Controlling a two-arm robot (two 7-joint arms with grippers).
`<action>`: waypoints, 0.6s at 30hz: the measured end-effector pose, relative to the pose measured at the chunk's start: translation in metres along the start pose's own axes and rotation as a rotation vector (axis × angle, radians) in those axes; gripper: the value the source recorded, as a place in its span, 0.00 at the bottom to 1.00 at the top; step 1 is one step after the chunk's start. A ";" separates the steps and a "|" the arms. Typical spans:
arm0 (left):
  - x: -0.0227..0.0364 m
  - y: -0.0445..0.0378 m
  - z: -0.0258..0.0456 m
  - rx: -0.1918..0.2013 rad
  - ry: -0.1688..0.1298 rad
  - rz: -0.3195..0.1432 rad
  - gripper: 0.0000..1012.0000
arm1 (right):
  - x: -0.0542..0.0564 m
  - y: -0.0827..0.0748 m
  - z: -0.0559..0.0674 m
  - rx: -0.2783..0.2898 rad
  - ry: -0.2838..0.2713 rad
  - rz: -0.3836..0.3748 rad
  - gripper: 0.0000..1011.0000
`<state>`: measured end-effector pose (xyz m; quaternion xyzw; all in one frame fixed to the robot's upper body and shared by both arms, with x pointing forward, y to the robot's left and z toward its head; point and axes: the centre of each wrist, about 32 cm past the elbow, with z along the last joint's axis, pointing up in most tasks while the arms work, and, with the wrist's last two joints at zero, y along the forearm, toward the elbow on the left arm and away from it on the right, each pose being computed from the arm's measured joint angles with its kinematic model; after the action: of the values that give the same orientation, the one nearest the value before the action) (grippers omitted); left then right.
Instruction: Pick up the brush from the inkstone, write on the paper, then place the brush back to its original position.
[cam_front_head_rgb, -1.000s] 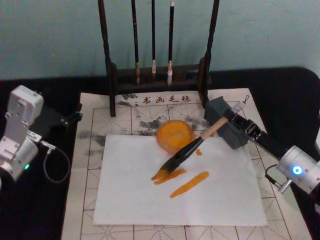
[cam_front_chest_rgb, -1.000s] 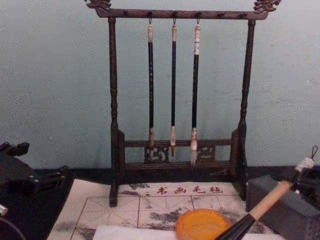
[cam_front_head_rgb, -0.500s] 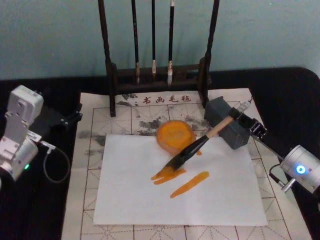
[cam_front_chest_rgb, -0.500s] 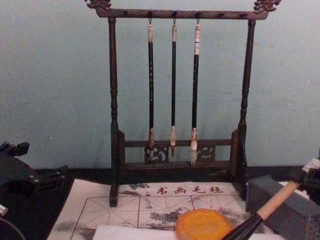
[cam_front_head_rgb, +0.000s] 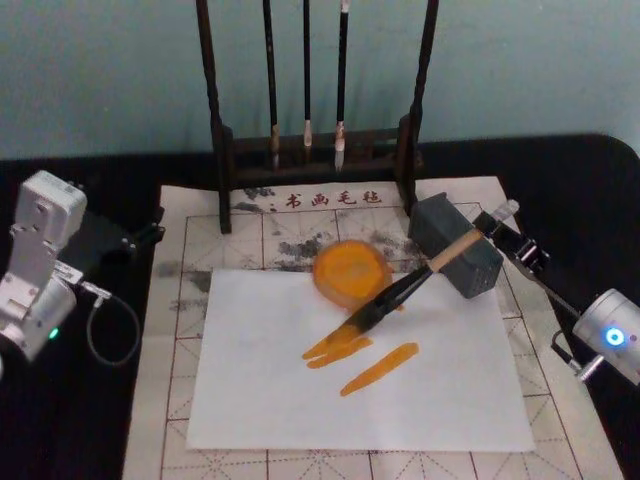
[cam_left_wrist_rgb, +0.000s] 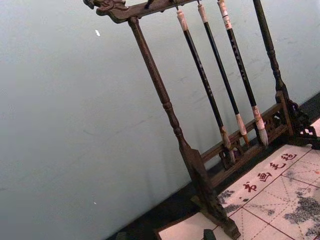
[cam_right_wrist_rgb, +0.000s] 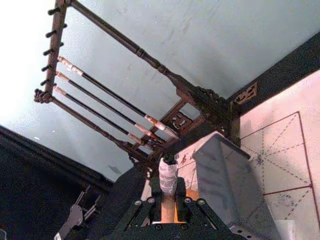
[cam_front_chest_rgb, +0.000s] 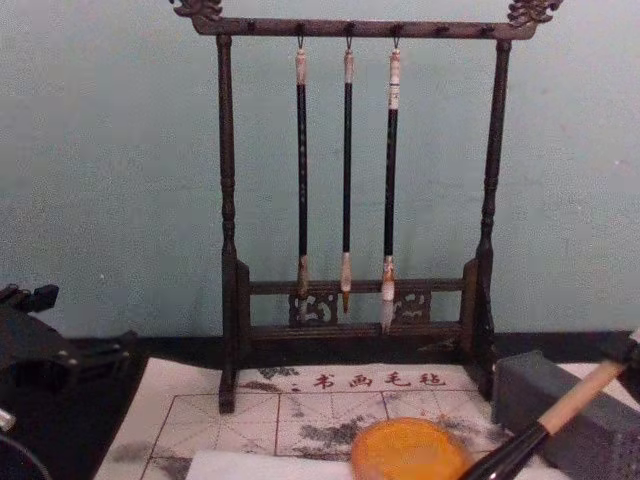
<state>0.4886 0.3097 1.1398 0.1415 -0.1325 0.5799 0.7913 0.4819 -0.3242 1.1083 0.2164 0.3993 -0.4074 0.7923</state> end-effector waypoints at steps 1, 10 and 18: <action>0.0000 0.0000 0.0000 0.000 0.000 0.000 0.99 | 0.000 0.000 0.000 0.001 0.000 -0.001 0.17; 0.0000 0.0000 0.0000 0.000 0.000 0.000 0.99 | 0.001 -0.004 0.003 0.016 0.004 -0.014 0.17; 0.0000 0.0000 0.0000 0.000 0.000 0.000 0.99 | 0.001 -0.006 0.004 0.024 0.010 -0.014 0.17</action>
<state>0.4886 0.3097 1.1398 0.1415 -0.1324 0.5799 0.7913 0.4789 -0.3308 1.1092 0.2251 0.4000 -0.4166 0.7847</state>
